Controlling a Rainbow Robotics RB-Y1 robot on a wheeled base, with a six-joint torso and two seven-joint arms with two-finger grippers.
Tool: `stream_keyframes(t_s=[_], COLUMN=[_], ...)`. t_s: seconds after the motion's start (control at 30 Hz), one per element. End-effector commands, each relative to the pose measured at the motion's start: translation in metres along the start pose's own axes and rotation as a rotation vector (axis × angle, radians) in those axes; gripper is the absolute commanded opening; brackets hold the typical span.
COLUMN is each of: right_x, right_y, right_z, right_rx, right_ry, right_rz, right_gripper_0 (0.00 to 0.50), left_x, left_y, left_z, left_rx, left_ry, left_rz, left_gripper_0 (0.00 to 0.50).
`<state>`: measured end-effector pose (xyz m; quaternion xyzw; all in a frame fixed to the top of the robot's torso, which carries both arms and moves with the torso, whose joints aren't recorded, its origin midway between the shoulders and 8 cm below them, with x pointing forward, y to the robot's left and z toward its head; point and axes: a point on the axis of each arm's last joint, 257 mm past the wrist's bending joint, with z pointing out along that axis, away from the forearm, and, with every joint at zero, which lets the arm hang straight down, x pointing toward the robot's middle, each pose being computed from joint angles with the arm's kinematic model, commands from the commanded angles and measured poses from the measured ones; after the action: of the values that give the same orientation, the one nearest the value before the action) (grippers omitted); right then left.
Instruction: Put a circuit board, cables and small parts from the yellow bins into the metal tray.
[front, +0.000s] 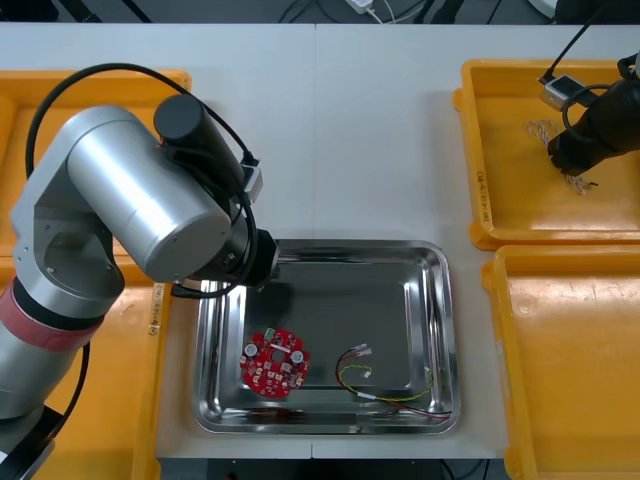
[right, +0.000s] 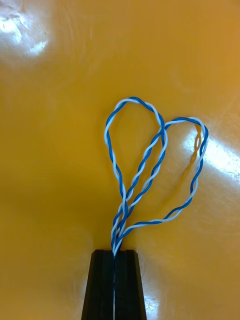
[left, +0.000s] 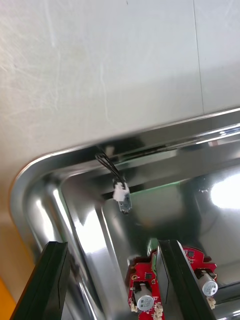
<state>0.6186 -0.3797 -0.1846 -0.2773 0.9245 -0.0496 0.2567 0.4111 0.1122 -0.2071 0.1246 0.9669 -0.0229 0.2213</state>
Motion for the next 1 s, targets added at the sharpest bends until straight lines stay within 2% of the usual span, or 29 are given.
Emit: stream_keyframes(t_s=[0.03,0.17,0.37,0.53,0.6,0.8,0.87,1.0], right_x=[-0.037,-0.036,-0.037,-0.036,-0.036,-0.034,-0.037,-0.047], right_y=[-0.006,-0.005,-0.004,0.001,0.003,0.024,0.03,0.041], right_z=[-0.037,-0.056,-0.085,-0.108,-0.116,-0.145,-0.149,-0.157], right_rx=[0.031,0.025,0.008,0.004,0.004,-0.021,-0.021,0.013], right_ry=[-0.051,-0.028,-0.028,-0.007,-0.001,0.03,0.019,-0.035], right_rz=[-0.07,-0.085,-0.072,-0.082,-0.089,-0.12,-0.135,-0.194], right_gripper_0=[0.0,0.0,0.0,0.0,0.0,0.0,0.0,0.0], left_x=[-0.033,-0.04,-0.048,-0.062,-0.065,-0.082,-0.088,-0.094], left_y=[0.02,0.03,0.05,0.068,0.075,0.105,0.116,0.136], left_z=[-0.034,-0.044,-0.059,-0.077,-0.08,-0.086,-0.087,-0.088], left_rx=[-0.017,-0.023,-0.028,-0.033,-0.026,-0.056,-0.061,-0.077], left_ry=[-0.089,-0.099,-0.107,-0.134,-0.13,-0.113,-0.108,-0.093], left_rz=[-0.004,0.016,0.033,0.071,0.066,0.084,0.082,0.092], left_gripper_0=[0.5,0.5,0.5,0.5,0.5,0.5,0.5,0.5])
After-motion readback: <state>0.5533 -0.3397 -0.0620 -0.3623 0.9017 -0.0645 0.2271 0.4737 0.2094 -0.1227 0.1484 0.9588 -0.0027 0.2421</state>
